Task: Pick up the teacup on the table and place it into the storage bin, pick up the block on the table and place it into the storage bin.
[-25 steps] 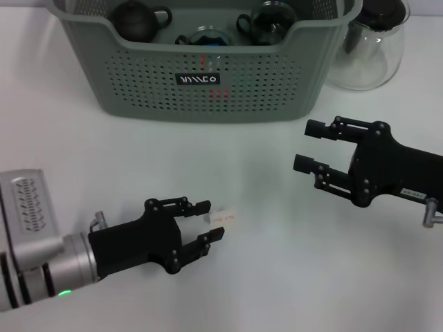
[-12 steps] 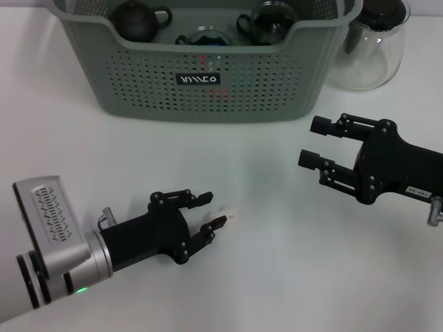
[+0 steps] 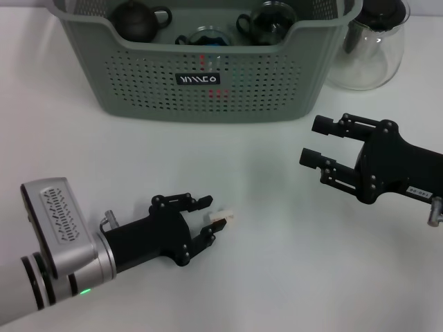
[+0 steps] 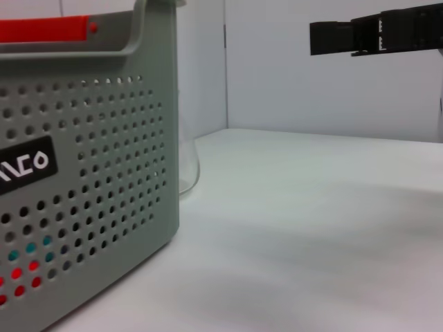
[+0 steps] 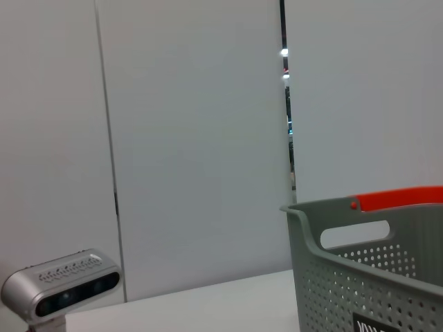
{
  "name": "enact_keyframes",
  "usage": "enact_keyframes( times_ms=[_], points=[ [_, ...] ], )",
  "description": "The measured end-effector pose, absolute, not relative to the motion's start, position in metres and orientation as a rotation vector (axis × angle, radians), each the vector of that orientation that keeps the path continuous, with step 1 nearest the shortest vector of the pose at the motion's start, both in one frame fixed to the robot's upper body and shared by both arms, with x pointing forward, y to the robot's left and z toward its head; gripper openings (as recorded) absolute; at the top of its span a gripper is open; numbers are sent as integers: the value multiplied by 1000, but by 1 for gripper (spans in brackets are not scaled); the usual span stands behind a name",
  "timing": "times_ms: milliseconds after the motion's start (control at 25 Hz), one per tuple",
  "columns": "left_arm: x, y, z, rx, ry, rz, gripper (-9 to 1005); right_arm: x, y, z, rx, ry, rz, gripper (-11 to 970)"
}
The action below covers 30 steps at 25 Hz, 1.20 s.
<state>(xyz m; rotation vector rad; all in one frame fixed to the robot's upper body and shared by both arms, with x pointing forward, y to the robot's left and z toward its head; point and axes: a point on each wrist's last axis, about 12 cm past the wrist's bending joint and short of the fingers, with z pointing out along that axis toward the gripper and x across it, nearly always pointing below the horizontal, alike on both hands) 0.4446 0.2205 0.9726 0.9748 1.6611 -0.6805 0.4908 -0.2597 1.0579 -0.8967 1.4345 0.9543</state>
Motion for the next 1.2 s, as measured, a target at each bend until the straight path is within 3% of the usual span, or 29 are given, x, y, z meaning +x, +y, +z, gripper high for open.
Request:
enact_keyframes(
  times_ms=[320, 840, 1080, 1200],
  points=[
    [444, 213, 969, 998, 1671, -670, 410, 489, -261, 1056, -888, 1443, 950, 568],
    [445, 211, 969, 954, 1682, -676, 283, 488, -265, 1055, -862, 1454, 943, 568],
    [444, 214, 972, 919, 1675, -708, 146, 487, -265, 1055, -862, 1452, 946, 569],
    [445, 222, 978, 864, 1679, -761, 147, 487, -265, 1055, -863, 1451, 947, 569]
  ],
)
